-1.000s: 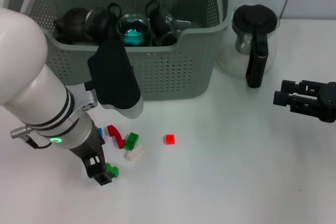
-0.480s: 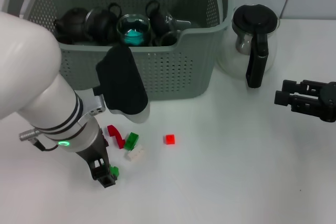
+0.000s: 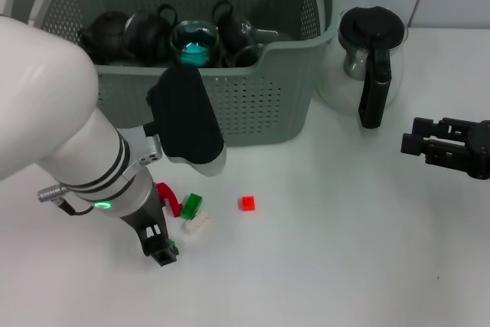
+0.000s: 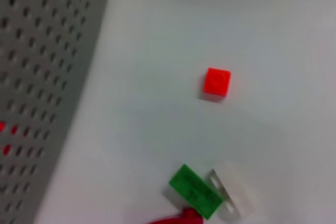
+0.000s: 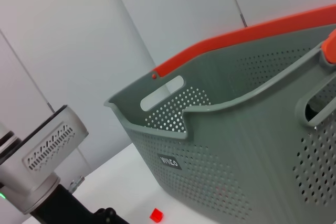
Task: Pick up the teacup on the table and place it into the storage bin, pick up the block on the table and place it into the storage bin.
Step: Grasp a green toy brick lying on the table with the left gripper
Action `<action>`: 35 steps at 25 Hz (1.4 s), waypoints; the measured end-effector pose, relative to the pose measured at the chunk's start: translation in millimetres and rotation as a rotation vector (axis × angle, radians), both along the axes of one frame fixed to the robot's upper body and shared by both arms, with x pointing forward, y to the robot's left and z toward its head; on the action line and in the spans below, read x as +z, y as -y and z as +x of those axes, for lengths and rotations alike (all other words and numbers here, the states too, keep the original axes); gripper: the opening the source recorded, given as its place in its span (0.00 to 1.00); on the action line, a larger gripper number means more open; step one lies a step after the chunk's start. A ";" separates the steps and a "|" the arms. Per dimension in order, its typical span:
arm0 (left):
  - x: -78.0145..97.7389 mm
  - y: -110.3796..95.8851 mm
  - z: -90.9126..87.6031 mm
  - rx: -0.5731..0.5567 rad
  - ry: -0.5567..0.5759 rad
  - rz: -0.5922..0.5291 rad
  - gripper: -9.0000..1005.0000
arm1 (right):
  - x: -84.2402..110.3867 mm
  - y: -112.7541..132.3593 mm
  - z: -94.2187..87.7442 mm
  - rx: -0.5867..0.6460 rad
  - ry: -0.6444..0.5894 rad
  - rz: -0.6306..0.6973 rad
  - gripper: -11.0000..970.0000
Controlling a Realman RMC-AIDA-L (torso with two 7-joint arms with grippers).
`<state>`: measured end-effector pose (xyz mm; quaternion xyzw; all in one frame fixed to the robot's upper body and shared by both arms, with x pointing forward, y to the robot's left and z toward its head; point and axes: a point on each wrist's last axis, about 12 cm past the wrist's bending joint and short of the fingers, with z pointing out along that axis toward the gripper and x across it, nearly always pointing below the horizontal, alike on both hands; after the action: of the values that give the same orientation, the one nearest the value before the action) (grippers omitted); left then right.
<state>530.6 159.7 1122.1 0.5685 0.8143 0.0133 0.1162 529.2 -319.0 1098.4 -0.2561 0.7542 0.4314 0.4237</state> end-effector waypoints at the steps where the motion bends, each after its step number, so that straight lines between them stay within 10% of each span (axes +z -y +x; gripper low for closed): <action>1: -0.1 0.0 0.2 0.001 0.000 0.000 0.79 | 0.0 0.0 -0.1 0.000 0.000 0.000 0.63; 35: 8.3 -4.7 -2.3 0.084 -0.017 -0.019 0.78 | -2.7 1.9 -3.0 -0.009 -0.005 -0.002 0.63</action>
<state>528.3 164.4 1130.3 0.5329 0.8384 0.0059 0.1141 526.1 -320.9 1095.7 -0.2519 0.7568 0.4294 0.4235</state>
